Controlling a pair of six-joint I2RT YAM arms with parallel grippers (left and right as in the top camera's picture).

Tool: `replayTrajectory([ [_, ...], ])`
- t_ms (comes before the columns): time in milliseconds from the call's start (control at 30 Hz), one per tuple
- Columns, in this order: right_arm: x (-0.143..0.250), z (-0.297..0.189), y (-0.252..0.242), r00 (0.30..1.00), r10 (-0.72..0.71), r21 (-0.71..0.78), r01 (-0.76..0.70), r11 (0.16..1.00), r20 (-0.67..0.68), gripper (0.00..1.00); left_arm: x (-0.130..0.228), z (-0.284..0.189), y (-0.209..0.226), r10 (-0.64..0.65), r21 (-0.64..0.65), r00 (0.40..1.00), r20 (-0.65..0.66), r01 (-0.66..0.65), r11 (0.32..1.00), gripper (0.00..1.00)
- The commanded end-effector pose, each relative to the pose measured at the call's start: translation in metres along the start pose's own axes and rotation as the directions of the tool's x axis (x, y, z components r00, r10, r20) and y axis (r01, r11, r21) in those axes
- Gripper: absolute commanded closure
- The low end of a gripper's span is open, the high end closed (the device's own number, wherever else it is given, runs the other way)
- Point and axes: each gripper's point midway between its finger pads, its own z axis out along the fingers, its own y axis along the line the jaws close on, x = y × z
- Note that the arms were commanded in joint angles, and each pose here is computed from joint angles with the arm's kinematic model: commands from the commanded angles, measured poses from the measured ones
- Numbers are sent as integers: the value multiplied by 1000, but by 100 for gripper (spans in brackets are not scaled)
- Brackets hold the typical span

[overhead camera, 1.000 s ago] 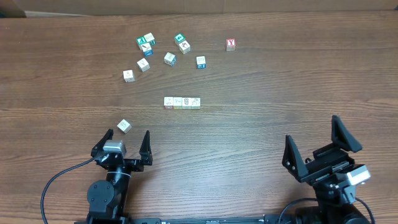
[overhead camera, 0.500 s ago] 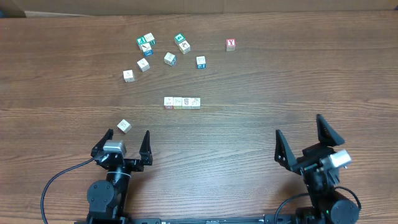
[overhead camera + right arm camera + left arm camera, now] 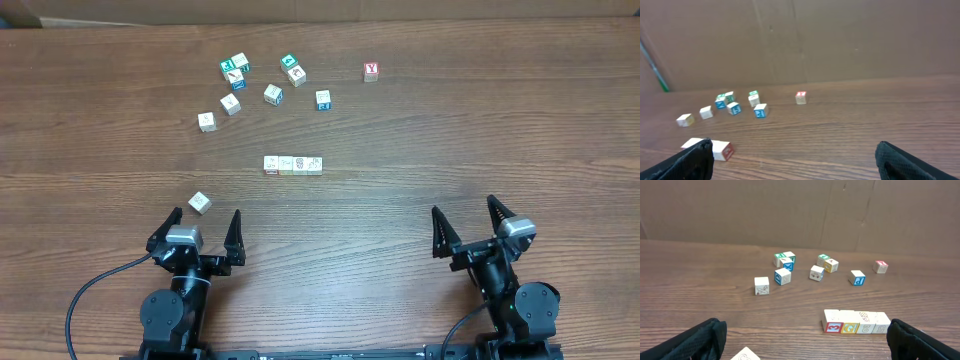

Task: Form a horizontal line

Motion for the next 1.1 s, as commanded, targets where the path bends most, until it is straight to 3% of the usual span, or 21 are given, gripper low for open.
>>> replayTrajectory([
  [0,0,0,-14,1000,-9,74,8,997,12,0,0,0,0,17,3,1000,5,-17,1000,0],
  [1067,0,0,-13,1000,-26,71,26,997,10,0,0,0,0,17,3,1000,5,-17,1000,0],
])
